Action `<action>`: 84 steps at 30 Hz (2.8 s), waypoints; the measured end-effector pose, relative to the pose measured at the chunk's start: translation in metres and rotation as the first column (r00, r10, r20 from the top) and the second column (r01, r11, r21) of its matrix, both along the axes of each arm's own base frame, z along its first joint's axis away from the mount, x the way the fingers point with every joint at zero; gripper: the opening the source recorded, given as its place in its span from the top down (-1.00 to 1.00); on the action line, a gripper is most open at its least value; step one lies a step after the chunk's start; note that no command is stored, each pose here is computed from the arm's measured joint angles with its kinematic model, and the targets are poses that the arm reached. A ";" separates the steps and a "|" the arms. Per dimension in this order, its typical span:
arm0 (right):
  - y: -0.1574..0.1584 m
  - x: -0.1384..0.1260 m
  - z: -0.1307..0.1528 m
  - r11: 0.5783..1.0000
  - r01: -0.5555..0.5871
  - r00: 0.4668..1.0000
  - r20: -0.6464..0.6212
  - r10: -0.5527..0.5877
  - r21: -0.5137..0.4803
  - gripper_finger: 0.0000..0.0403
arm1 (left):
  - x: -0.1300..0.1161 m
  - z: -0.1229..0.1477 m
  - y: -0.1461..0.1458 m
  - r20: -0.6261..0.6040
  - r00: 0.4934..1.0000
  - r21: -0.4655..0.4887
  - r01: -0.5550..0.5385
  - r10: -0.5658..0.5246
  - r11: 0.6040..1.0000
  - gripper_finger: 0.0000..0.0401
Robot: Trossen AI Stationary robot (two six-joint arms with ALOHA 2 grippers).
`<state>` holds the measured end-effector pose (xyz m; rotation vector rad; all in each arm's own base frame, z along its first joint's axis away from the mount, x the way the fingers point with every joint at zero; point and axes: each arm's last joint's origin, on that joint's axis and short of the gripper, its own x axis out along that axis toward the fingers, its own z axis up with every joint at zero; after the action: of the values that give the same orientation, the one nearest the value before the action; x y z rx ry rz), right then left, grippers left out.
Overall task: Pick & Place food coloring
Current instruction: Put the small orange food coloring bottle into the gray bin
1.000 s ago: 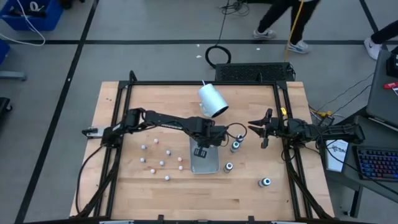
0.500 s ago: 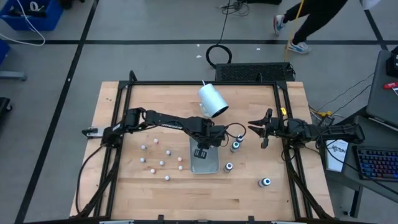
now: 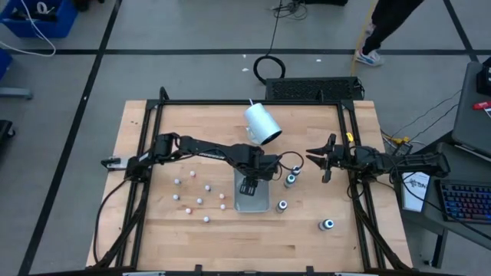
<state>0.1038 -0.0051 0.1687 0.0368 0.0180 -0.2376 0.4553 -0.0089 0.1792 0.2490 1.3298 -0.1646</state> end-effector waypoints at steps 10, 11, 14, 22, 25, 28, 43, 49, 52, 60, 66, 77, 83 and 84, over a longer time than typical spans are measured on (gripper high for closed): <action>0.000 0.000 0.000 1.000 0.000 1.000 0.000 0.000 0.000 0.62 | -0.003 0.044 -0.006 -0.056 0.998 0.099 -0.019 0.024 0.995 -0.06; 0.000 0.000 0.000 1.000 0.000 1.000 0.000 0.000 0.000 0.62 | -0.006 0.047 -0.005 -0.082 0.996 0.098 -0.032 0.041 0.995 -0.05; 0.000 0.000 0.000 1.000 0.000 1.000 0.000 0.000 0.000 0.62 | -0.020 0.055 -0.001 -0.157 0.981 0.091 -0.096 0.109 0.991 0.00; 0.000 0.000 0.000 1.000 0.000 1.000 0.001 0.000 0.000 0.62 | -0.085 0.072 0.004 -0.035 0.974 -0.023 -0.225 0.224 0.974 0.20; 0.000 0.000 0.000 1.000 0.000 1.000 0.000 0.000 0.000 0.62 | -0.127 0.081 0.005 0.057 0.942 -0.070 -0.326 0.330 0.943 0.27; 0.000 0.000 0.000 1.000 0.000 1.000 0.001 0.000 0.000 0.62 | -0.173 0.079 0.007 0.089 0.884 -0.099 -0.451 0.459 0.887 0.32; 0.000 0.000 0.000 1.000 0.000 1.000 0.001 0.000 0.000 0.62 | -0.256 0.044 0.010 0.068 0.642 -0.150 -0.750 0.763 0.644 0.37; 0.000 0.000 0.000 1.000 0.000 1.000 0.001 0.000 0.000 0.62 | -0.246 0.026 0.005 0.002 0.683 -0.059 -0.729 0.731 0.682 0.27; 0.000 0.000 0.000 1.000 0.000 1.000 0.001 0.000 0.000 0.62 | -0.242 0.014 0.002 -0.069 0.691 -0.024 -0.722 0.719 0.692 0.15; 0.000 0.000 0.000 1.000 0.000 1.000 0.001 0.000 0.000 0.62 | -0.235 -0.001 -0.002 -0.179 0.702 -0.017 -0.702 0.689 0.712 -0.12; 0.000 0.000 0.000 1.000 0.000 1.000 0.001 0.000 0.000 0.62 | -0.235 -0.001 -0.001 -0.140 0.702 0.011 -0.704 0.698 0.710 -0.18; 0.000 0.000 0.000 1.000 0.000 1.000 0.001 0.000 0.000 0.62 | -0.233 -0.001 0.000 -0.114 0.705 0.007 -0.704 0.700 0.710 -0.06; 0.000 0.000 0.000 1.000 0.000 1.000 0.001 0.000 0.000 0.62 | -0.232 -0.008 0.000 -0.135 0.701 0.029 -0.704 0.700 0.710 -0.03; 0.000 0.000 0.000 1.000 0.000 1.000 0.001 0.000 0.000 0.62 | -0.232 -0.010 0.000 -0.145 0.700 0.036 -0.702 0.699 0.711 -0.04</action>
<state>0.1037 -0.0050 0.1688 0.0365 0.0174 -0.2373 0.2232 -0.0092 0.1691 -0.3152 1.4853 0.4669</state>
